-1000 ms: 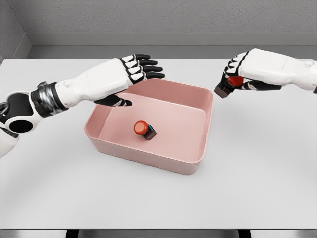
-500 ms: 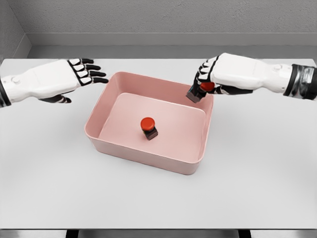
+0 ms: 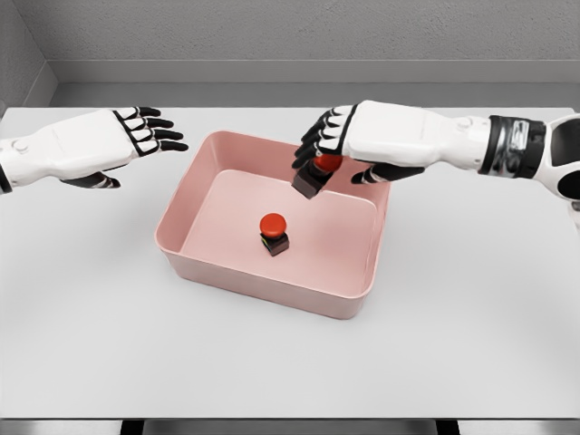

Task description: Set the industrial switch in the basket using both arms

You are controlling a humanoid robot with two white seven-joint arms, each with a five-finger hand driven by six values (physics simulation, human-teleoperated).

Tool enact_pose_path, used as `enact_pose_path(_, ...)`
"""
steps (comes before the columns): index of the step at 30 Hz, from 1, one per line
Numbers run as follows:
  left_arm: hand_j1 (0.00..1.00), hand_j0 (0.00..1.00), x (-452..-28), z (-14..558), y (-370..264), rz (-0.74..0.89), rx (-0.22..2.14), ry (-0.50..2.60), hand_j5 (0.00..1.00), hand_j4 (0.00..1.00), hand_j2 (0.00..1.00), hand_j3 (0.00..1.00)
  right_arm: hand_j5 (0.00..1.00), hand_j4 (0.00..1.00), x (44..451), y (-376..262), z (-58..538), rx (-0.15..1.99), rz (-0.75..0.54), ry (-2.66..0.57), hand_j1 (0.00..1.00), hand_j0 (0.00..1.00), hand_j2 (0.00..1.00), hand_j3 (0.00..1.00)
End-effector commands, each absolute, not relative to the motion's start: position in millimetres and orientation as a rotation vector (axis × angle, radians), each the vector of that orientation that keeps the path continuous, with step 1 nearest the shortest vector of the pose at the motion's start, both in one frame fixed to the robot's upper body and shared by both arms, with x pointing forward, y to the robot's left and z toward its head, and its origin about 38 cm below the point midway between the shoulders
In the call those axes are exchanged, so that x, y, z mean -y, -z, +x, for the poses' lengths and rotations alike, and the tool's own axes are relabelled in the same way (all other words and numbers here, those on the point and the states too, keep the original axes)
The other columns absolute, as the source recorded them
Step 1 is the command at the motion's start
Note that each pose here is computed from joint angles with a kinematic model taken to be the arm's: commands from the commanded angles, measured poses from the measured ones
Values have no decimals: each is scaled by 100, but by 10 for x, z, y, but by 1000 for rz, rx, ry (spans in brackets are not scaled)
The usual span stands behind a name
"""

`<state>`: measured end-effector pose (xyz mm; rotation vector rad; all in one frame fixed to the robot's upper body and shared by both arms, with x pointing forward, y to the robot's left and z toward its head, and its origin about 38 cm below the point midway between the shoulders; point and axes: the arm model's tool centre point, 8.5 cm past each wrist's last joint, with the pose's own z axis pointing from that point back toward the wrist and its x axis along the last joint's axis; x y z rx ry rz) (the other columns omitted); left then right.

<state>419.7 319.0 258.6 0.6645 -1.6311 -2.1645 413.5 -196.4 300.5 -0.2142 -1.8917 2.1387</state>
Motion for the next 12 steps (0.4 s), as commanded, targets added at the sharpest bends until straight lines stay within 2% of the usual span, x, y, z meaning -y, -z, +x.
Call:
enact_pose_path(1, 100, 100, -3205, 4203, -2590, 665, 1631, 2156, 100, 100, 100, 100, 100, 100, 1954, -3027, 4126, 1904, -211, -2131, 100, 100, 100, 100)
enact_pose_path(5, 100, 100, -3209, 4207, -2607, 669, 1635, 2153, 100, 100, 100, 100, 100, 100, 2079, -3231, 4167, 1956, -293, -2087, 100, 100, 100, 100)
enact_pose_path(12, 100, 100, -3217, 4214, -2617, 675, 1636, 2149, 100, 100, 100, 100, 100, 100, 2922, -3250, 4117, 1702, -459, -2106, 100, 100, 100, 100)
